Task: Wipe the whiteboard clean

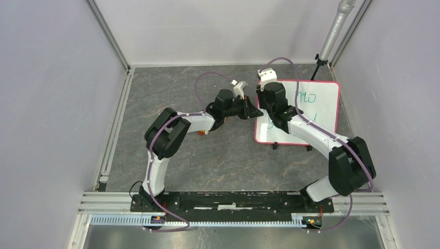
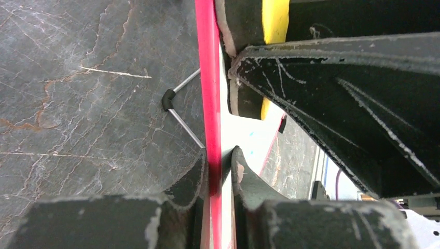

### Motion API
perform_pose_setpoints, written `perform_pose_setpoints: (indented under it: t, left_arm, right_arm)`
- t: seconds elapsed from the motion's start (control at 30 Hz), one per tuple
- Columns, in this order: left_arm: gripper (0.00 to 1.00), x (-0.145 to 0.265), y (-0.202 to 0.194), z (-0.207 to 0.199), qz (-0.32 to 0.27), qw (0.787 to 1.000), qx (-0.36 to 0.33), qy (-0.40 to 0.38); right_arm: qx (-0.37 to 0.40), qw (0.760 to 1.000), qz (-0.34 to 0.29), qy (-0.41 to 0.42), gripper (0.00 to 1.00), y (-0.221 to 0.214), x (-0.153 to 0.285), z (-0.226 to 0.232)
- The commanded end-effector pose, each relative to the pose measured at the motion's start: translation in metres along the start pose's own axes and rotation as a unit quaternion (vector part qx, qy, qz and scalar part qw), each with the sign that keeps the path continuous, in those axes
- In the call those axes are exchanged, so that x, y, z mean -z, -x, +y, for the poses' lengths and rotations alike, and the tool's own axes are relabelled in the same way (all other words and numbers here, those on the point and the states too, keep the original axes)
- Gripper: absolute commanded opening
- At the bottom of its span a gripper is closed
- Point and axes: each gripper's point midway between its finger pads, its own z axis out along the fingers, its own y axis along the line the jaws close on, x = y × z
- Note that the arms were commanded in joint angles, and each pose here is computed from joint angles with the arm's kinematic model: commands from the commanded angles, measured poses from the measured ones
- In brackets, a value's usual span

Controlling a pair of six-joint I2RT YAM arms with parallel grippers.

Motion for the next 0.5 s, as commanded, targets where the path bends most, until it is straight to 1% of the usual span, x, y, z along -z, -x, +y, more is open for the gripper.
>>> perform_pose_setpoints:
  t: [0.0, 0.13, 0.23, 0.33, 0.47]
  left_arm:
    - [0.02, 0.011, 0.001, 0.021, -0.011, 0.995, -0.080, 0.058]
    - [0.02, 0.012, -0.001, 0.022, -0.009, 0.994, -0.092, 0.059]
    - [0.02, 0.012, -0.004, 0.022, -0.008, 0.994, -0.095, 0.056]
    - [0.02, 0.012, -0.007, 0.022, -0.005, 0.993, -0.098, 0.057]
    - [0.02, 0.012, -0.009, 0.025, 0.001, 0.993, -0.101, 0.064]
  right_arm:
    - [-0.036, 0.995, 0.012, -0.087, 0.33, -0.025, 0.003, -0.053]
    - [-0.051, 0.990, 0.013, -0.130, 0.33, -0.041, 0.015, -0.086]
    - [-0.045, 0.989, 0.008, -0.143, 0.33, -0.039, 0.022, -0.093]
    - [-0.038, 0.992, 0.000, -0.120, 0.33, -0.032, 0.021, -0.083]
    - [-0.027, 0.996, -0.015, -0.082, 0.33, -0.014, 0.017, -0.048]
